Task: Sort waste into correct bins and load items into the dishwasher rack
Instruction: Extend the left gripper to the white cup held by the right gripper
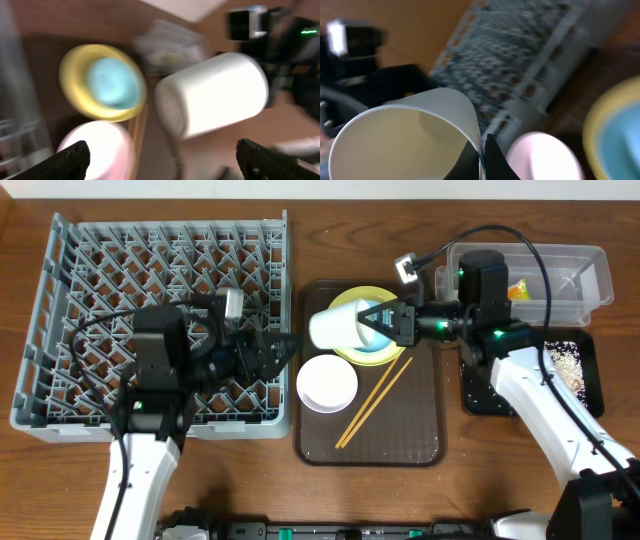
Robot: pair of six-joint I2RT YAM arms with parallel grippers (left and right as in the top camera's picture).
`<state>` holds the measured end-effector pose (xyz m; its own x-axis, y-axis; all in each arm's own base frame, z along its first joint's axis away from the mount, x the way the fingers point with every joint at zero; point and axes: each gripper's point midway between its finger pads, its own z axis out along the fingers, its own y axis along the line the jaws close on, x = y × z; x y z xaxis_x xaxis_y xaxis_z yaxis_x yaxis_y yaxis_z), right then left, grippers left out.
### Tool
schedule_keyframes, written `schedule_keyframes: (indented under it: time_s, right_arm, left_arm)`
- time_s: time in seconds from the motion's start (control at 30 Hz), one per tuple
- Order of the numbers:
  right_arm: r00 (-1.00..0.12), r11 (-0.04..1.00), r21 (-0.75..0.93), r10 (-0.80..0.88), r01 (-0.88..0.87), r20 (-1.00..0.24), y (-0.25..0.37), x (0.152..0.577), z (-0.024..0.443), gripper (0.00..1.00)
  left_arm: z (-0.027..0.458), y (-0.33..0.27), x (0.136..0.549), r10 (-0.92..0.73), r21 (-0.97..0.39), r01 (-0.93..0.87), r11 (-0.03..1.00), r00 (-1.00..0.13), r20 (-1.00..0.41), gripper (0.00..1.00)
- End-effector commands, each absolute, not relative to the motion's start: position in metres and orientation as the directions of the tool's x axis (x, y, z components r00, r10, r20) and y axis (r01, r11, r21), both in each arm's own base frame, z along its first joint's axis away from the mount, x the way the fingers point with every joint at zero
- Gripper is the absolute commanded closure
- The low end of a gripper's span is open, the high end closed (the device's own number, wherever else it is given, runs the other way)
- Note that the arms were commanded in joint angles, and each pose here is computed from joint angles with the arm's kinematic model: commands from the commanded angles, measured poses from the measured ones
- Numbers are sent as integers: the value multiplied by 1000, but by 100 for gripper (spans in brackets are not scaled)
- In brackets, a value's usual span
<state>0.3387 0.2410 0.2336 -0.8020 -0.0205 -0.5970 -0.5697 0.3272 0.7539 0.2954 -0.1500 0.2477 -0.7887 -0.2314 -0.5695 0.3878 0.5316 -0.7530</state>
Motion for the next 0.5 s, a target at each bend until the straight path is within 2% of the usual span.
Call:
schedule_keyframes:
  time_s: [0.0, 0.13, 0.47]
  right_arm:
    - [-811, 153, 797, -78, -584, -580, 258, 314, 258, 99]
    - [-793, 122, 784, -76, -608, -604, 263, 313, 267, 99]
    - [-780, 101, 774, -80, -626, -620, 270, 310, 272, 99]
  left_arm:
    - [274, -171, 275, -177, -872, 392, 294, -874, -453, 6]
    - [279, -176, 280, -168, -916, 341, 212, -910, -378, 7]
    - [289, -180, 286, -197, -957, 243, 162, -942, -272, 9]
